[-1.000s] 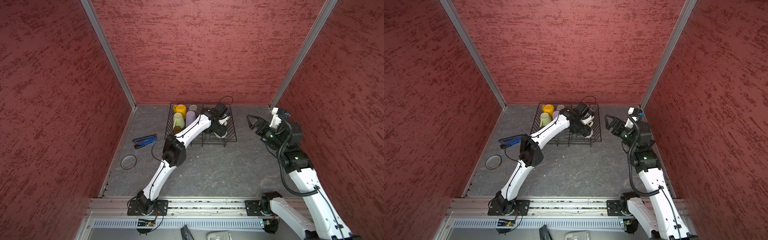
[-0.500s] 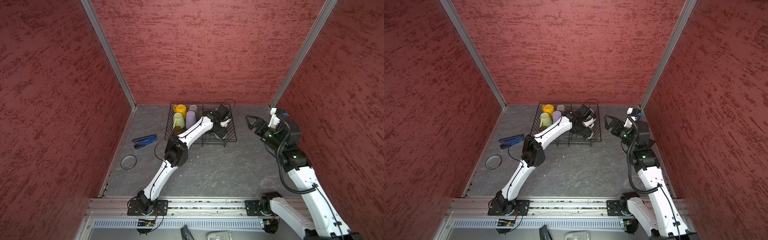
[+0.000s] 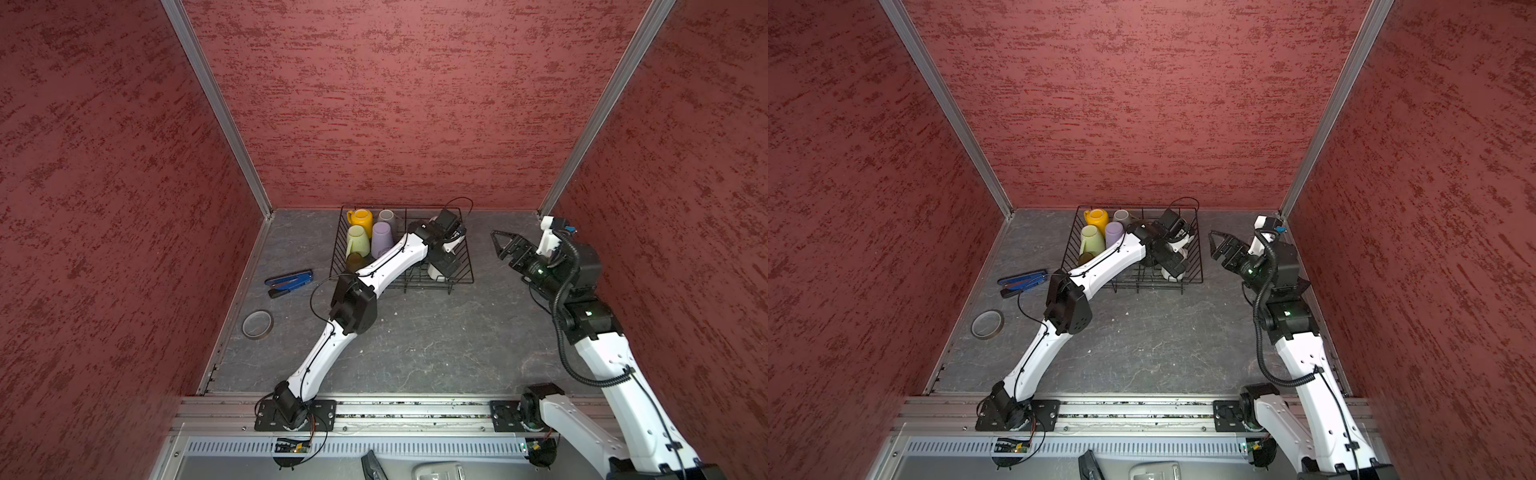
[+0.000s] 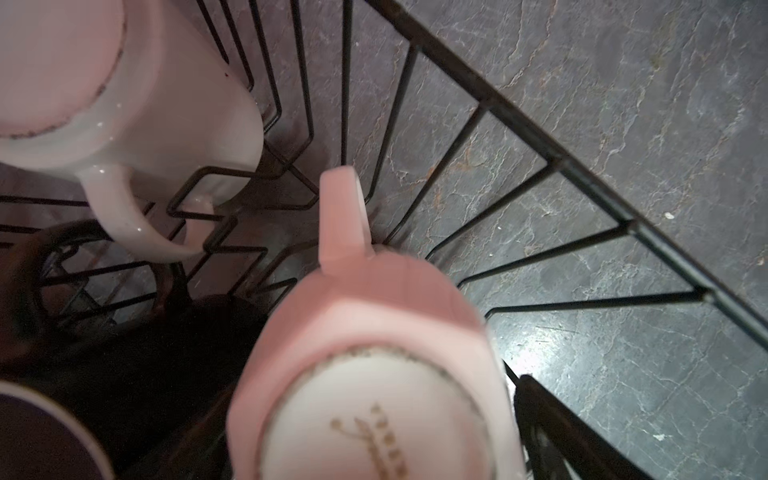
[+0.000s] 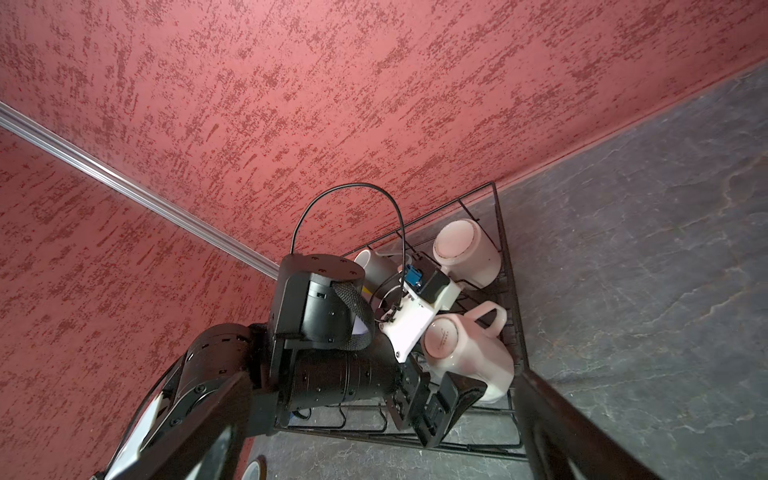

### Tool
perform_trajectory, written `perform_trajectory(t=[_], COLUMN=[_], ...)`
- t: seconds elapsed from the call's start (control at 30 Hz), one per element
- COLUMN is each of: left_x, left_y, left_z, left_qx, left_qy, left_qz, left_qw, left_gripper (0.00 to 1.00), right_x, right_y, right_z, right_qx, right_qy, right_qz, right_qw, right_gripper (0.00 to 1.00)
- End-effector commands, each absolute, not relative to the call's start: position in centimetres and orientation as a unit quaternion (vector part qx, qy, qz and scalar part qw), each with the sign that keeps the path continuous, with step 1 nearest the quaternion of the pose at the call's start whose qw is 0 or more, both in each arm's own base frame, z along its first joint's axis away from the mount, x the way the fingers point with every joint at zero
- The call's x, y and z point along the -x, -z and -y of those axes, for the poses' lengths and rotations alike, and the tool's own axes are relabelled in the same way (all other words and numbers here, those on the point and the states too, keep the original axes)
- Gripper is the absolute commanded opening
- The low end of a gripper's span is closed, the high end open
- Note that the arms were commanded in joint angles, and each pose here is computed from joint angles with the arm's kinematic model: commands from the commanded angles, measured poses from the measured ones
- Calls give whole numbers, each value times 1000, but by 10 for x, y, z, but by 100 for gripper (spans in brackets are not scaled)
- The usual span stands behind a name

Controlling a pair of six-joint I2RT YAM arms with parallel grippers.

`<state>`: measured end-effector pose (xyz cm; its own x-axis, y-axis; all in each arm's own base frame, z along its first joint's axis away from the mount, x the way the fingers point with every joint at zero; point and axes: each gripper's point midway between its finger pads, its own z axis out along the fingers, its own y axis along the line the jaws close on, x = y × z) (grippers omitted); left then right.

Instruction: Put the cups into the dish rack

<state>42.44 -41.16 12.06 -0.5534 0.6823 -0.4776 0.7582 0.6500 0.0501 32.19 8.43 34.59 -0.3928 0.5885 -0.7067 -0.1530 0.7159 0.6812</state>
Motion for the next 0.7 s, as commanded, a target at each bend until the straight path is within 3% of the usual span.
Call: perform_trajectory(t=[0.0,0.23,0.47,0.67], left_x=[-423,-423,-399,-380], left_y=[-180,-272,-335,-302], left_z=[418,378,267,151], left_qx=[-395,-314,-203,-94], left_qy=[112,170,189,92], left_qz=[-863,-827,-754,-750], left_qw=[294,435,596,648], left_gripper=[100,100,100,100], right_x=[-324,-337,-369,-386], right_y=[-357,-367,-296,-222], right_z=[-77,-45,-14,14], right_qx=[-136,-122,-144,-149], right_qy=[-325,-225,-142,-56], right_qz=[-759,-754,-788,-807], right_qw=[548,605,582,569], right_gripper=[99,99,99,99])
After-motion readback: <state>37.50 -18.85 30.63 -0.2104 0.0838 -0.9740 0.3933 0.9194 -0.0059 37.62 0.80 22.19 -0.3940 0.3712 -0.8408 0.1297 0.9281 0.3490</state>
